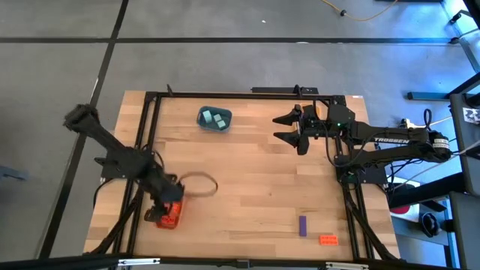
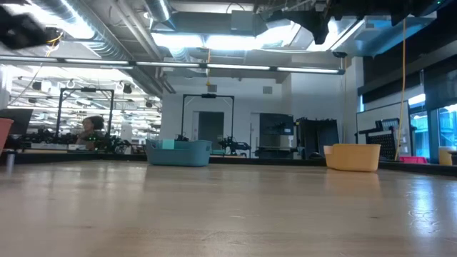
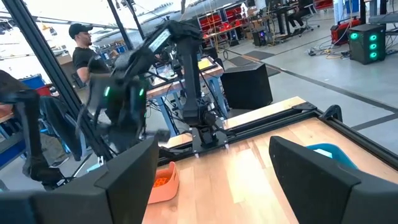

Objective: Sort & place blocks by color
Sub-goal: Put the purple rectangle block into the yellow bin

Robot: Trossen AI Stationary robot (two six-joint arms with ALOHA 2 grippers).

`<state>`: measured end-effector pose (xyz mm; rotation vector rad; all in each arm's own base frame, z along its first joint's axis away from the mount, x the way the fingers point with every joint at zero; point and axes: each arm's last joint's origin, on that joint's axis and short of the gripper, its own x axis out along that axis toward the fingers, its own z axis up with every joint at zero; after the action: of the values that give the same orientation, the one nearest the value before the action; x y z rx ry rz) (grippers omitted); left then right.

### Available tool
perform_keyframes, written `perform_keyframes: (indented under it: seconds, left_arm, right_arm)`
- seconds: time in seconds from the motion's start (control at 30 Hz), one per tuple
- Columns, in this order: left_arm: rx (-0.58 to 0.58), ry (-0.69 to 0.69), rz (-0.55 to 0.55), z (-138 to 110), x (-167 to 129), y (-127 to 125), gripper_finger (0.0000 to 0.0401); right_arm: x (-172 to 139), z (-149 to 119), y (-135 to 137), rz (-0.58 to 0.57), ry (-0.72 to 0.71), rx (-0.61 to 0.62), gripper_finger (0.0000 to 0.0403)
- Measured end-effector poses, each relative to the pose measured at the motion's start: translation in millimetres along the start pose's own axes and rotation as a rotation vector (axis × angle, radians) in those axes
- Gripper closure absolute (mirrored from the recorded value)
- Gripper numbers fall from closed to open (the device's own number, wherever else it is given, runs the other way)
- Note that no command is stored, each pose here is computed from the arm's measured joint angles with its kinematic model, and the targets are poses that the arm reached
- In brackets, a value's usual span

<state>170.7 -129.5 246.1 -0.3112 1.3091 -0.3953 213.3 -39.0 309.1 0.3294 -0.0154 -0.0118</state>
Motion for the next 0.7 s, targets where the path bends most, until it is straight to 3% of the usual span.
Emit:
perform_keyframes:
  seconds: [0.1,0.3,0.43,0.57,0.7]
  left_arm:
    - [-0.039,-0.2,0.01,1.5,-37.8,11.1,0.0183]
    - [-0.092,-0.696,0.222,9.4,-104.7,40.8,0.0183]
    - [-0.064,-1.003,0.314,19.5,-140.7,57.4,0.0183]
    - [0.021,-1.232,0.358,29.2,-164.2,71.0,0.0183]
    - [0.063,-1.369,0.331,37.0,-166.0,85.9,0.0183]
  right_arm:
    - [0.0,0.0,0.0,0.0,0.0,0.0,0.0093]
    - [0.0,0.0,0.1,0.0,0.0,0.0,0.0093]
    - [0.0,0.0,0.0,0.0,0.0,-0.001,0.0093]
    - [0.0,0.1,0.0,0.001,-0.001,-0.001,0.0093]
    - [0.0,0.2,0.2,0.002,-0.002,-0.001,0.0093]
